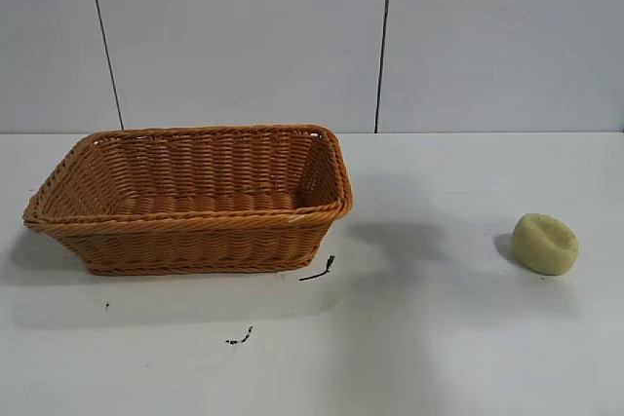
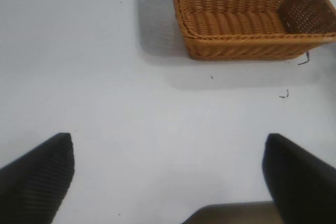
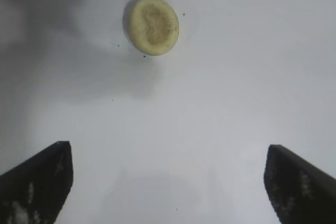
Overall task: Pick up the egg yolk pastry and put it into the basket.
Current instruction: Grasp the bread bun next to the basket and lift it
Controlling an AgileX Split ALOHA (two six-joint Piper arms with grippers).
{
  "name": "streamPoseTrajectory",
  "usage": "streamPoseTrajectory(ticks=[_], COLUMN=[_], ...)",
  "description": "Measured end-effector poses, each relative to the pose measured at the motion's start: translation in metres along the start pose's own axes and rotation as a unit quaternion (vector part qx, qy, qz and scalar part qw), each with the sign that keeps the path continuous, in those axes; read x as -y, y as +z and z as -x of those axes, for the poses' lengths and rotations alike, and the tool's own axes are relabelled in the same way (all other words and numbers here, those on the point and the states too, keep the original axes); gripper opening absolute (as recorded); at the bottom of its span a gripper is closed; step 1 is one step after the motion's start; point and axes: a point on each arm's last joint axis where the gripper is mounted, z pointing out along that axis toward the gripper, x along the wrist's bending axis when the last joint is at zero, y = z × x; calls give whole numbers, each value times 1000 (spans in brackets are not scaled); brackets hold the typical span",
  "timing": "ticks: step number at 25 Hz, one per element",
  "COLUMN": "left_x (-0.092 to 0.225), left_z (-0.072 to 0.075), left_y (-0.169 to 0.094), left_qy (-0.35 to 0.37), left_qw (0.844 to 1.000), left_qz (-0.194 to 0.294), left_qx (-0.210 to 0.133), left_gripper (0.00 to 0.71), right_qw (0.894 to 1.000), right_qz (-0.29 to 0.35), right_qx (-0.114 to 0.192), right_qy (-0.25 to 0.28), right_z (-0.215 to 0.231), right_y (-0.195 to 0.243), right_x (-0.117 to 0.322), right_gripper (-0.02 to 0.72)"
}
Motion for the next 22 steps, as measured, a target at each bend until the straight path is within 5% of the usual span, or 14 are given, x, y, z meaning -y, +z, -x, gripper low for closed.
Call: streamPoseTrajectory(ticks=[14,22], left_x=[0,0], left_z=[0,0], left_y=[0,0], left_qy=[0,0], left_qw=[1000,1000], left_qz=[0,0], left_qx=[0,0], left_gripper=[695,695], right_qw=[995,997], right_qz=[-96,-74], right_qx=[-26,-32], right_qy=[0,-23], right_z=[-5,-20], right_y=[118,132], right_x=[-59,-63], right_gripper=[689,689])
